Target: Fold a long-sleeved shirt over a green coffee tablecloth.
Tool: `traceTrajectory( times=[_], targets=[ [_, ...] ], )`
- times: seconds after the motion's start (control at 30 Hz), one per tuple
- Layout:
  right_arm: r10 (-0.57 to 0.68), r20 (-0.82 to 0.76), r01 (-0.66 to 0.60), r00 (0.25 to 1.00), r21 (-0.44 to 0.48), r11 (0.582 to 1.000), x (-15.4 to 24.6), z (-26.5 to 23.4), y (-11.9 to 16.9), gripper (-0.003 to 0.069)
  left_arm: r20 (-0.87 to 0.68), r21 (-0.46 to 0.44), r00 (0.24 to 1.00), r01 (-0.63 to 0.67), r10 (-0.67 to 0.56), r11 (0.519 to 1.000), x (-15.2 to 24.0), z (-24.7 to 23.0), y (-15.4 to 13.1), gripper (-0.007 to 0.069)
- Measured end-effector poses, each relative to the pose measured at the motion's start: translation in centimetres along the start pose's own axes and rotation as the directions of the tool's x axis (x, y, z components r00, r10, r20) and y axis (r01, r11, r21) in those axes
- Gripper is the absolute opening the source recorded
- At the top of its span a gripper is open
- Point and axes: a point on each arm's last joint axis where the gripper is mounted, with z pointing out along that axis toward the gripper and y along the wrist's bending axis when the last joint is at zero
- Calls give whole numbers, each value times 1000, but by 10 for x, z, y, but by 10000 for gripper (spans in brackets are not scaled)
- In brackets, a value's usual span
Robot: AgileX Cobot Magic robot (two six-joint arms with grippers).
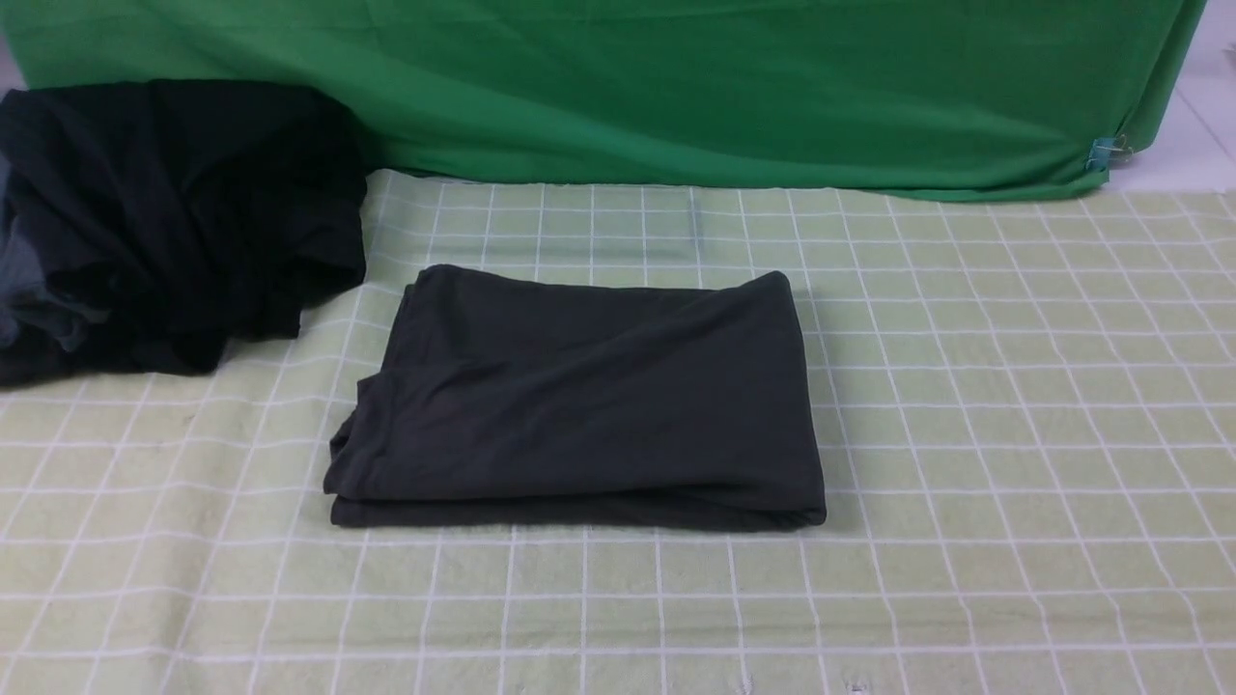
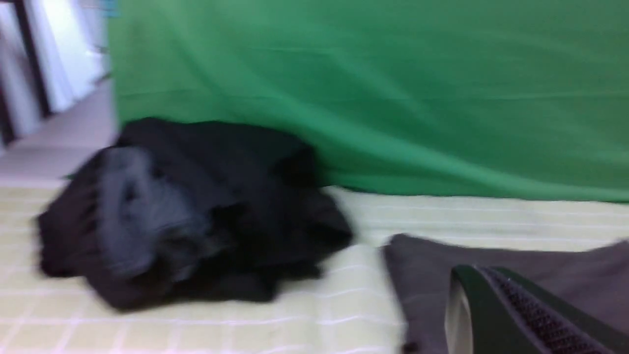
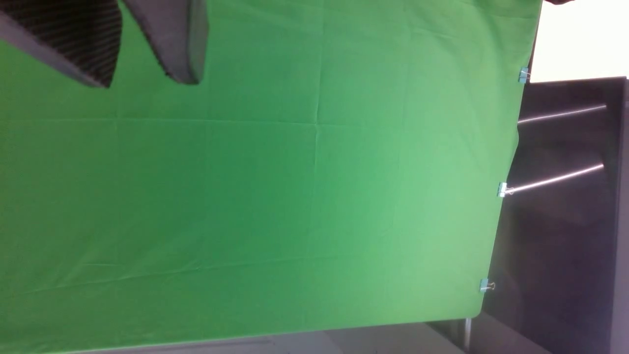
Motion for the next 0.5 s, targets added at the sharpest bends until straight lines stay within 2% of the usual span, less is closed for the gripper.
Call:
traceTrajectory(
  times=[0.13, 0.17, 0.2, 0.33, 0.5],
  targets=[
    [0, -2, 0, 1000, 0, 1000, 0, 0, 0, 209, -48, -49, 999, -5, 3, 999, 37, 3, 4, 3],
    [0, -2, 0, 1000, 0, 1000, 0, 0, 0, 217, -79, -95, 997, -8, 0, 995, 45, 3, 4, 3],
    [0, -2, 0, 1000, 0, 1000, 0, 0, 0, 222, -104, -52, 995, -9, 3, 999, 47, 3, 4, 3],
    [0, -3, 0, 1000, 0, 1000, 0, 0, 0, 233, -168, -24, 985, -31, 26, 999, 55, 3, 3, 3],
    [0, -3, 0, 1000, 0, 1000, 0, 0, 0, 235, -169, 16, 985, -43, 45, 999, 55, 3, 1, 3]
  ],
)
